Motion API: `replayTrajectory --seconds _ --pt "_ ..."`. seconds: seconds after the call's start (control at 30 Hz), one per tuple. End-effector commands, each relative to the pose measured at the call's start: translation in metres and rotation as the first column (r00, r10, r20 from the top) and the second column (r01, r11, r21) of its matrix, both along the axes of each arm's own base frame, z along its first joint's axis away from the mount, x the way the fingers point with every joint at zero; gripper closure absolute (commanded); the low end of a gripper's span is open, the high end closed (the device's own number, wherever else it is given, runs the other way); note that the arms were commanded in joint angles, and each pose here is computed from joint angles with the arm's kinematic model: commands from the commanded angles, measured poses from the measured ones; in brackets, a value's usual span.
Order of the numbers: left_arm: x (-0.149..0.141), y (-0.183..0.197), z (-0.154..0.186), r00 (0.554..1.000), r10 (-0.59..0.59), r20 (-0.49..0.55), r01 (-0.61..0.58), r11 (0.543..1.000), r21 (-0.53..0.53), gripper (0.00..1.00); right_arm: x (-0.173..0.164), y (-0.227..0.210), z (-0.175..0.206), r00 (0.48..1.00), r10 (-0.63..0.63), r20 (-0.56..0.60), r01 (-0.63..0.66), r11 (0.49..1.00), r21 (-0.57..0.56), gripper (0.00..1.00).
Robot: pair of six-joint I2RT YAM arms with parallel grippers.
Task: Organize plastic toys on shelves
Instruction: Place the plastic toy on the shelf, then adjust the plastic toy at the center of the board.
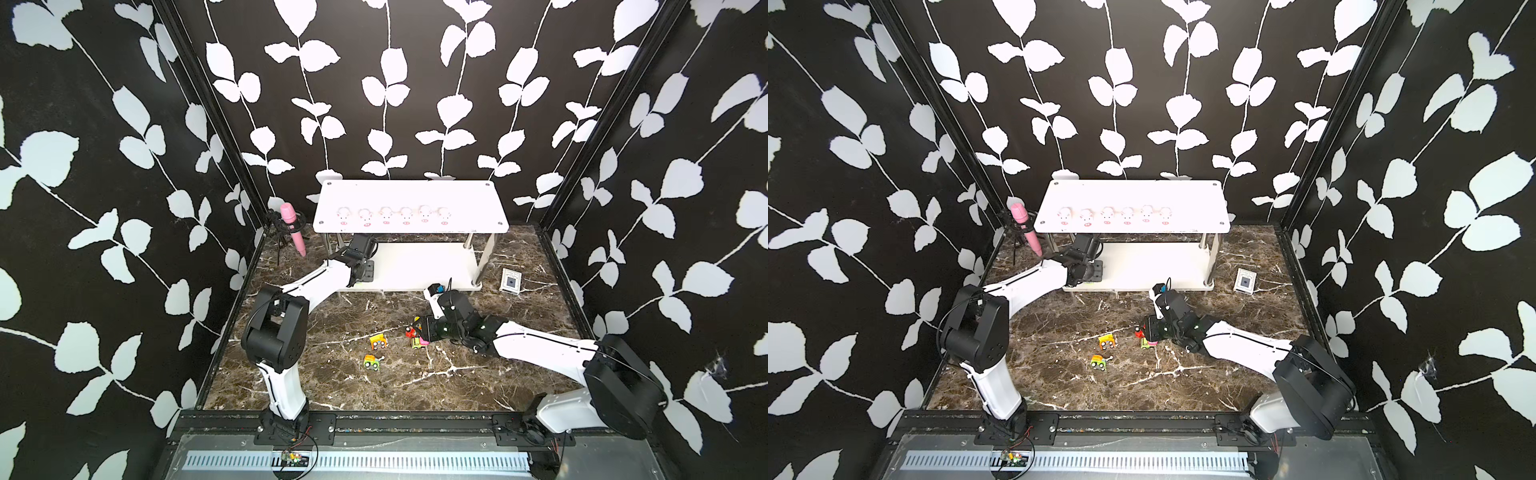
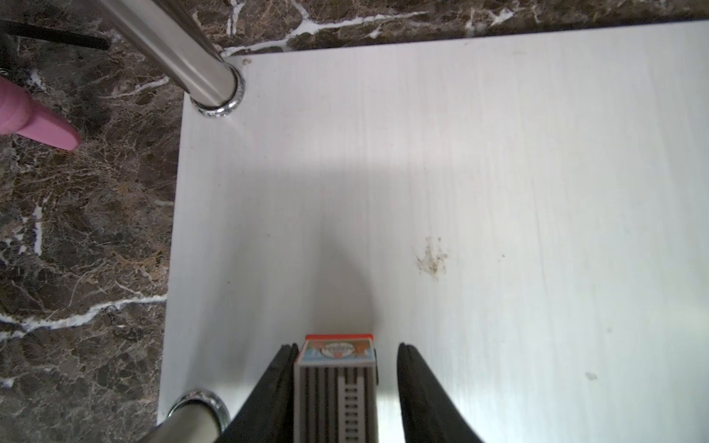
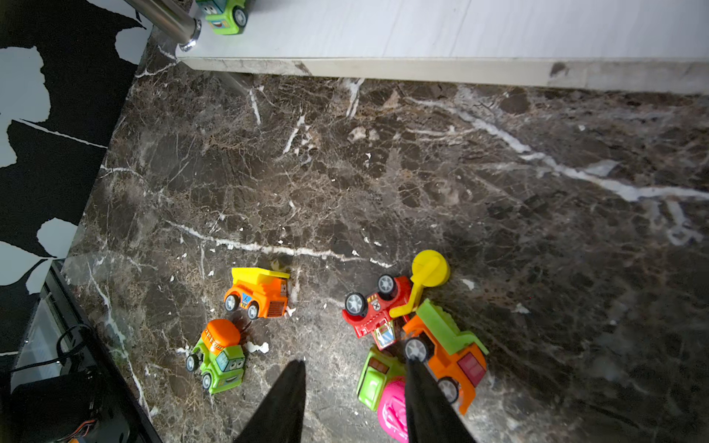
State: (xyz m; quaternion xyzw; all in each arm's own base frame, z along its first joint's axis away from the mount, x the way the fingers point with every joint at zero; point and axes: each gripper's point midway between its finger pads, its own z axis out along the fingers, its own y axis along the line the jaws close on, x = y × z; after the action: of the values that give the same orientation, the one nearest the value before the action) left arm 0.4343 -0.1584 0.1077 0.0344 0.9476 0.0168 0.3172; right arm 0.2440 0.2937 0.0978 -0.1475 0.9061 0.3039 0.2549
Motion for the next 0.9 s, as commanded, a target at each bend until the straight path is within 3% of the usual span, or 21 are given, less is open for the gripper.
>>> replayTrajectory --seconds 0.0,0.43,0.87 --pt "0.002 0.001 0.012 1.000 -0.006 0.011 0.006 1.000 0.002 0.52 0.004 0.003 0.003 1.000 -0.008 -0.001 0.008 1.000 0.011 0.56" --pt "-0.016 0.007 0.026 0.999 -0.048 0.025 0.047 0.999 0.010 0.42 0.003 0.002 0.002 1.000 -0.010 -0.006 0.010 1.000 0.016 0.56" --pt "-0.073 -0.003 0.032 0.988 -0.152 -0.025 0.153 0.987 0.053 0.38 0.000 0.004 0.001 1.000 0.011 -0.014 -0.011 1.000 0.024 0.55"
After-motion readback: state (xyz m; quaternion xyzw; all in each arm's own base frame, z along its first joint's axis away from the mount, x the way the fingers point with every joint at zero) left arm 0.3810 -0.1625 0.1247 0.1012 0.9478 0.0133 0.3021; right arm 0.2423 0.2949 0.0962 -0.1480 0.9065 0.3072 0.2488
